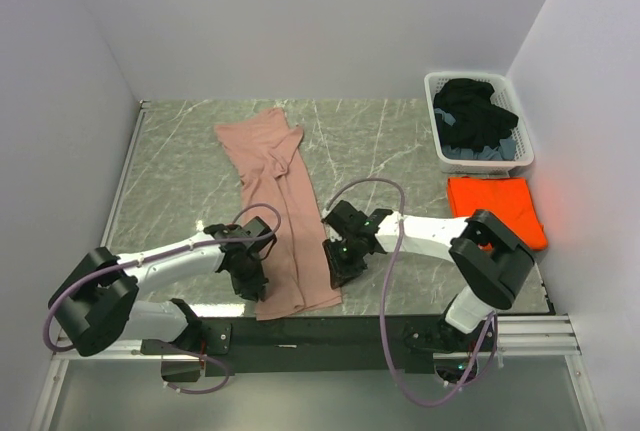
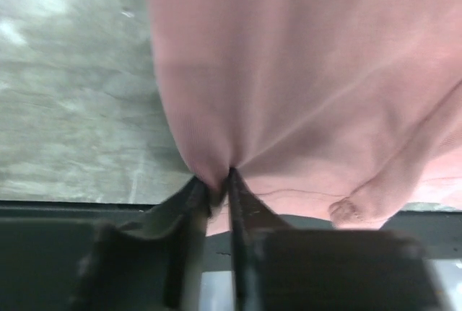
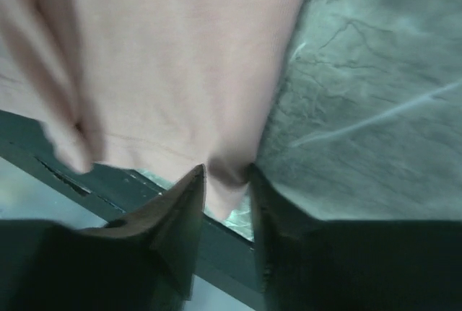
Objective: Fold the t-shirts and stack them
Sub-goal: Fold the tshirt
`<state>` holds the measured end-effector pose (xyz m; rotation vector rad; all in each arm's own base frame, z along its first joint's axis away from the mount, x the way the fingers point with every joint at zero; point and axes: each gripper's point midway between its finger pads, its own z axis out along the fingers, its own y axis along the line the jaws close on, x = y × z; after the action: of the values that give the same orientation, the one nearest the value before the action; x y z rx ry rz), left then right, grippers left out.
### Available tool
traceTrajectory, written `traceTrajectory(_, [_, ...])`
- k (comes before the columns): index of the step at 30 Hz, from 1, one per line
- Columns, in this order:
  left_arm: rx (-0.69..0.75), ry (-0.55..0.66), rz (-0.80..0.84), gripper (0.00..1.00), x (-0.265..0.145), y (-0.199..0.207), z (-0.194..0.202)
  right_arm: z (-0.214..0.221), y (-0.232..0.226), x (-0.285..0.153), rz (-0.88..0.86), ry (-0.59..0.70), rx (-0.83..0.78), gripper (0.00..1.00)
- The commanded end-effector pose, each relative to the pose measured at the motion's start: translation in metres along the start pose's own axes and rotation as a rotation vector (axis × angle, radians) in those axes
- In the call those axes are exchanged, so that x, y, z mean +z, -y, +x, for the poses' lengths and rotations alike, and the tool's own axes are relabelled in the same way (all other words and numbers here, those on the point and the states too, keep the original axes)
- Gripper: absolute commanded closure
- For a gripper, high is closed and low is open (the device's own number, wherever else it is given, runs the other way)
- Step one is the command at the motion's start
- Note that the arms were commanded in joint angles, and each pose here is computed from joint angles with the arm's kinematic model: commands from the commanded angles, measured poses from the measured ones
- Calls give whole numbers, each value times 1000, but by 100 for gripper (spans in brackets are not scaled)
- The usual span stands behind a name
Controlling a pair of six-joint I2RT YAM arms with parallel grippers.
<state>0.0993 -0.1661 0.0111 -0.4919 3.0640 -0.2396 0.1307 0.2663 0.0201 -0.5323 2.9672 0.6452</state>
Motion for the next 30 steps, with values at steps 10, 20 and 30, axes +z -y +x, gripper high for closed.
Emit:
traceTrajectory(10, [-7, -97, 148, 99, -31, 14, 29, 24, -6, -25, -38, -84, -18, 100])
traceTrajectory(20, [-32, -226, 236, 88, -35, 5, 65, 53, -4, -28, -94, -146, -7, 95])
traceTrajectory(30, [66, -163, 256, 6, -63, 28, 53, 33, 5, -48, -16, -42, -74, 54])
